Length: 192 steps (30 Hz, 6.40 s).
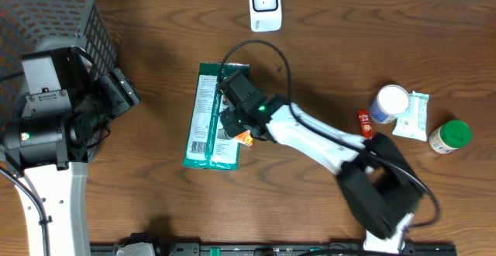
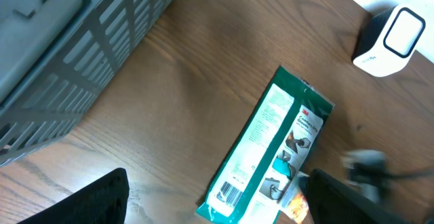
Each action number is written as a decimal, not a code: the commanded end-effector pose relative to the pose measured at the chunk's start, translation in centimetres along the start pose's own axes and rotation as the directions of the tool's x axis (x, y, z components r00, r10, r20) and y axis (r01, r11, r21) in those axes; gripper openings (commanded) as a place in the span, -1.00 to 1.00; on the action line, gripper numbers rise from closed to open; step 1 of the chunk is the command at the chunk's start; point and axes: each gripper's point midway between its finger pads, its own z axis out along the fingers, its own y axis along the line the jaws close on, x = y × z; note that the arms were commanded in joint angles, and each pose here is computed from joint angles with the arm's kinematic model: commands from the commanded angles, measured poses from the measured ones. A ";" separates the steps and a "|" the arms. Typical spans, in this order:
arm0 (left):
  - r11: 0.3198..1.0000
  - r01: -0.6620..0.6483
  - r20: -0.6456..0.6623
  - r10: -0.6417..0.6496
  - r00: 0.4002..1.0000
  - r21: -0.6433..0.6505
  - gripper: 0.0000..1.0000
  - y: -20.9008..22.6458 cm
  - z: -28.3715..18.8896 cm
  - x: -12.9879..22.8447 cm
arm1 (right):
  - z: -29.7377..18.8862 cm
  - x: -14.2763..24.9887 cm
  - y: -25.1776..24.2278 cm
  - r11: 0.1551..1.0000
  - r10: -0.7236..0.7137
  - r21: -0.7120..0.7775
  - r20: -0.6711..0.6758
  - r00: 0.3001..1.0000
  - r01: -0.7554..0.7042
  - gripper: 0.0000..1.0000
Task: Scan the item barcode
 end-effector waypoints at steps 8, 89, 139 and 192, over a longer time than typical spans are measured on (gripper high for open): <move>1.000 -0.009 0.002 0.009 1.000 -0.009 0.63 0.2 0.0 -0.1 | -4.4 0.0 -0.4 0.999 -0.014 0.030 -0.003 1.000 0.014 -0.95; 1.000 -0.009 0.002 0.009 1.000 -0.009 0.63 0.2 0.0 -0.1 | -2.9 5.7 -12.2 0.919 0.329 0.295 -0.212 0.920 -0.261 -0.91; 1.000 -0.009 0.002 0.009 1.000 -0.009 0.63 0.2 0.0 -0.1 | -0.9 5.8 -8.6 0.880 0.470 0.026 -0.198 0.860 -0.474 -0.11; 1.000 -0.009 0.002 0.009 1.000 -0.009 0.63 0.2 0.0 -0.1 | -19.1 0.9 -8.1 0.323 0.362 -0.933 -0.036 0.931 -0.161 -0.98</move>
